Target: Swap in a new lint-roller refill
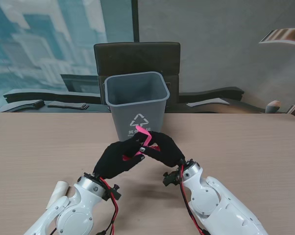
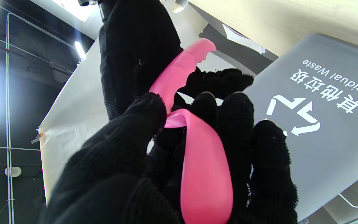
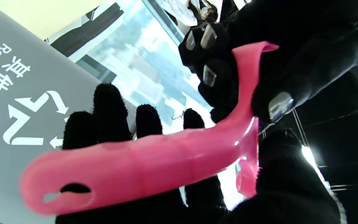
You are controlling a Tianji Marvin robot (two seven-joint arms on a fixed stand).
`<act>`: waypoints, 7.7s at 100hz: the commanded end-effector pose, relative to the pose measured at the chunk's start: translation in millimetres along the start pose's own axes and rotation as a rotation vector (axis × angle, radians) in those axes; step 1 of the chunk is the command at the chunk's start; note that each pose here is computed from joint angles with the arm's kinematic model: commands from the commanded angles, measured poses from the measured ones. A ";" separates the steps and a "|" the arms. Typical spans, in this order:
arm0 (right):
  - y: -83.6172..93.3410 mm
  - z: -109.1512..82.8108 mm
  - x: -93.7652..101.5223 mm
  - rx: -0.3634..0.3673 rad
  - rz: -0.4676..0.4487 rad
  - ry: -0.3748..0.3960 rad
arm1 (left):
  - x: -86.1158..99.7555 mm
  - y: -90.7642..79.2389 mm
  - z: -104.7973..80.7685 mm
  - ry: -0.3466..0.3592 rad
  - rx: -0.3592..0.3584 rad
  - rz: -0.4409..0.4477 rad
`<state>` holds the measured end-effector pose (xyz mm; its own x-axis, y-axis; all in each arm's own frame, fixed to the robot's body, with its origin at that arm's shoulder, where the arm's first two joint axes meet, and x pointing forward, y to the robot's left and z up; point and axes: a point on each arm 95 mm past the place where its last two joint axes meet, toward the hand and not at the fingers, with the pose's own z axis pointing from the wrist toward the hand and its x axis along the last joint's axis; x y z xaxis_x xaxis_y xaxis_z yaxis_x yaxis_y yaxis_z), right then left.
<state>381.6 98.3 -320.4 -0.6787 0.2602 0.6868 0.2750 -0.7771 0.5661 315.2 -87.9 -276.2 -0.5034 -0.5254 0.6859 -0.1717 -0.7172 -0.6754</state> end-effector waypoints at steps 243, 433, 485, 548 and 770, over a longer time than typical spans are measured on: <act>39.6 -11.5 -5.7 -0.027 -0.249 -0.081 | -70.9 -74.2 -162.1 -0.284 -0.210 1.135; 33.8 -10.3 -11.1 0.003 -0.212 -0.106 | -137.7 -41.7 -171.5 -0.554 -0.464 1.244; 43.9 -10.0 -2.9 -0.047 -0.213 -0.090 | -102.8 -48.2 -151.6 -0.289 -0.304 1.131; 58.5 -7.3 20.6 -0.123 -0.240 -0.002 | -24.7 -57.6 -44.8 0.036 0.030 0.396; 37.4 -12.6 26.0 -0.039 -0.209 0.092 | 30.6 -40.4 6.2 -0.137 0.187 -0.235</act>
<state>368.8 65.2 -284.8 -0.7746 0.3737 0.5103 0.0803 -0.7421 0.6654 313.9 -74.7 -228.9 -0.3451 -0.3920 0.8528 -0.0924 -0.8900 -0.4465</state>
